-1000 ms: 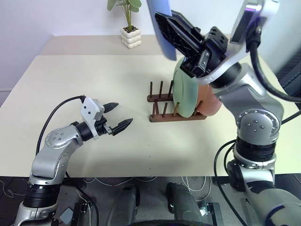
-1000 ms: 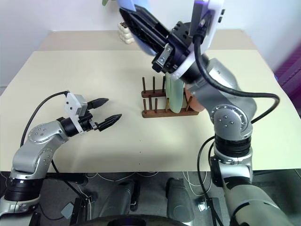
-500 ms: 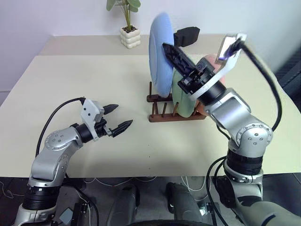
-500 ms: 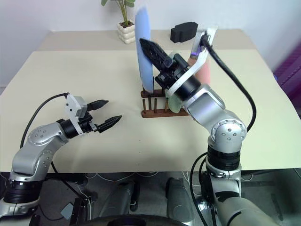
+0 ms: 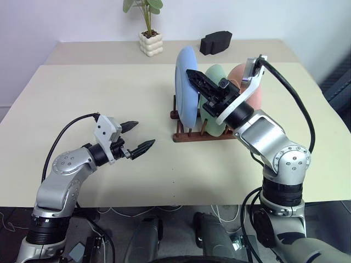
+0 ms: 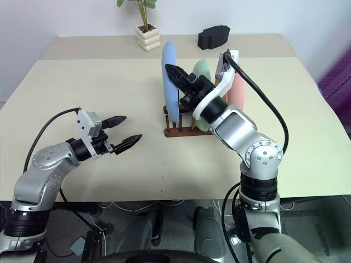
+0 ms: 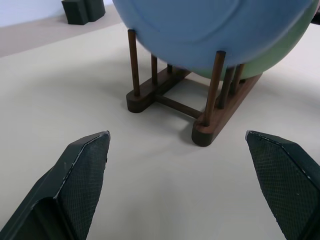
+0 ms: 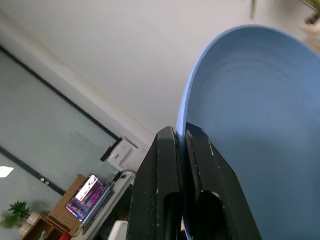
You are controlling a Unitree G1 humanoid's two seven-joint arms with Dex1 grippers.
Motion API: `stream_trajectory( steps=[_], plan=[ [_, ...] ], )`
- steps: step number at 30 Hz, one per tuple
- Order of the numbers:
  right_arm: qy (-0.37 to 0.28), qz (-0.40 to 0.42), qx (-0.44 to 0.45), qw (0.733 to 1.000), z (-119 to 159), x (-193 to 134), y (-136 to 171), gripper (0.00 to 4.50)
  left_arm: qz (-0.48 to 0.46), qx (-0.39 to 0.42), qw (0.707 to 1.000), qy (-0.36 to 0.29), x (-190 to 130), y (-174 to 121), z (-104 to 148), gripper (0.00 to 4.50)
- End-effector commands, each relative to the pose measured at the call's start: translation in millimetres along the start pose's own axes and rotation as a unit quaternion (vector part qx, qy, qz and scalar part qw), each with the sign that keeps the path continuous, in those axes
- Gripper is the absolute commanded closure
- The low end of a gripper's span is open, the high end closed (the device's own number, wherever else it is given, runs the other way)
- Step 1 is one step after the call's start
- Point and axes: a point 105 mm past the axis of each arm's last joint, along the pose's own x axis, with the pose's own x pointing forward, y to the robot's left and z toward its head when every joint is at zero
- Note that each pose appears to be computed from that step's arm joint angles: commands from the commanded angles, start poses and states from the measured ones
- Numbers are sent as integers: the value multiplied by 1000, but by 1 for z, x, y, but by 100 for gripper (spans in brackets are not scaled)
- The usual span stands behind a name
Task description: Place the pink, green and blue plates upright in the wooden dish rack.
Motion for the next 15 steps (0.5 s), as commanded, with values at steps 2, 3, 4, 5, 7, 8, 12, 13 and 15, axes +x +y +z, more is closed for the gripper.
stream_trajectory(
  steps=[2,3,4,5,7,8,12,13,15],
  plan=[
    [-4,9,28,1000,2,1,6,448,-9,18,1000,-20,1,-4,14,0],
    [-4,8,31,999,2,1,6,448,-9,17,1000,-20,1,-4,14,0],
    [-4,7,34,999,2,2,5,448,-10,17,1000,-21,1,-4,14,0],
    [-4,6,36,999,2,2,5,448,-10,17,1000,-21,1,-5,14,0],
    [-4,4,39,999,3,2,4,384,-11,16,1000,-21,1,-5,14,0],
    [-4,3,41,999,3,1,4,346,-12,16,1000,-21,1,-6,14,0],
    [-1,-2,40,999,2,1,3,145,-14,15,1000,-22,1,-7,14,0],
    [-1,-3,38,999,3,1,3,90,-15,14,1000,-22,1,-8,14,0],
    [-3,-3,36,999,3,1,3,43,-15,13,1000,-22,2,-8,14,0]
  ],
)
